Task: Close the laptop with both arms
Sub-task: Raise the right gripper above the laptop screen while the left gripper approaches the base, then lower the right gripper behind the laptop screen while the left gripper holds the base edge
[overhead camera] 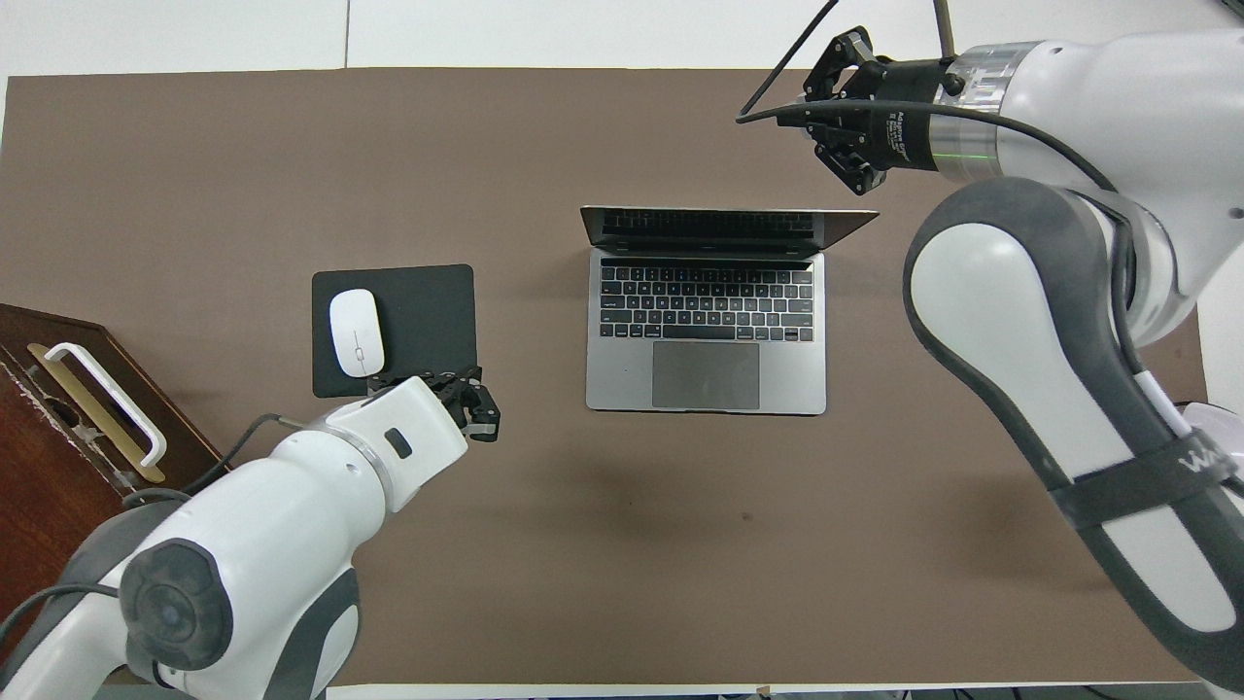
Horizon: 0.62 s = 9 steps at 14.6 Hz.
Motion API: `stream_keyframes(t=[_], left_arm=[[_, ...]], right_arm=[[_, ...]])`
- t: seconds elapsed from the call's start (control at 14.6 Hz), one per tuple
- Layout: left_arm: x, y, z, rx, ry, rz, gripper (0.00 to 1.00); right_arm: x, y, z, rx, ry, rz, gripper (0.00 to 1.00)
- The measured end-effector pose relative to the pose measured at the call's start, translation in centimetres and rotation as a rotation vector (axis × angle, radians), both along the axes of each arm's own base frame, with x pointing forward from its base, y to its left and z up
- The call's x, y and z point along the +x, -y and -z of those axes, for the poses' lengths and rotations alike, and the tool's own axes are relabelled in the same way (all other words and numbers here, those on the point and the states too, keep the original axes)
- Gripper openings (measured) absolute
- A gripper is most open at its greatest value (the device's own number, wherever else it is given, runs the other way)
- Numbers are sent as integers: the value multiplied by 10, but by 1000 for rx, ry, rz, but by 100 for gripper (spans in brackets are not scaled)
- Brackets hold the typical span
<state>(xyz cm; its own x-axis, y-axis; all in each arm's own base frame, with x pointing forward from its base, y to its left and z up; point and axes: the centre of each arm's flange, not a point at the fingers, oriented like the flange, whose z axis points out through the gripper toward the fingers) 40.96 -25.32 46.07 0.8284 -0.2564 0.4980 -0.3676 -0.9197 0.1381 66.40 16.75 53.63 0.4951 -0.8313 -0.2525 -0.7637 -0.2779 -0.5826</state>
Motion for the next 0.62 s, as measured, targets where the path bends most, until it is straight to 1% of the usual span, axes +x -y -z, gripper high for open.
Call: stream_keyframes(t=[0.14, 0.27, 0.41, 0.62], left_arm=[[-8, 12, 24, -22, 34, 15, 1], [-8, 22, 45, -38, 62, 27, 1], [-7, 33, 63, -57, 96, 40, 1], [-7, 45, 87, -74, 126, 55, 1]], right_arm=[[7, -2, 18, 5, -11, 6, 1], [9, -6, 31, 4, -28, -5, 1], [9, -11, 39, -29, -20, -71, 1], [4, -13, 47, -126, -8, -214, 1]])
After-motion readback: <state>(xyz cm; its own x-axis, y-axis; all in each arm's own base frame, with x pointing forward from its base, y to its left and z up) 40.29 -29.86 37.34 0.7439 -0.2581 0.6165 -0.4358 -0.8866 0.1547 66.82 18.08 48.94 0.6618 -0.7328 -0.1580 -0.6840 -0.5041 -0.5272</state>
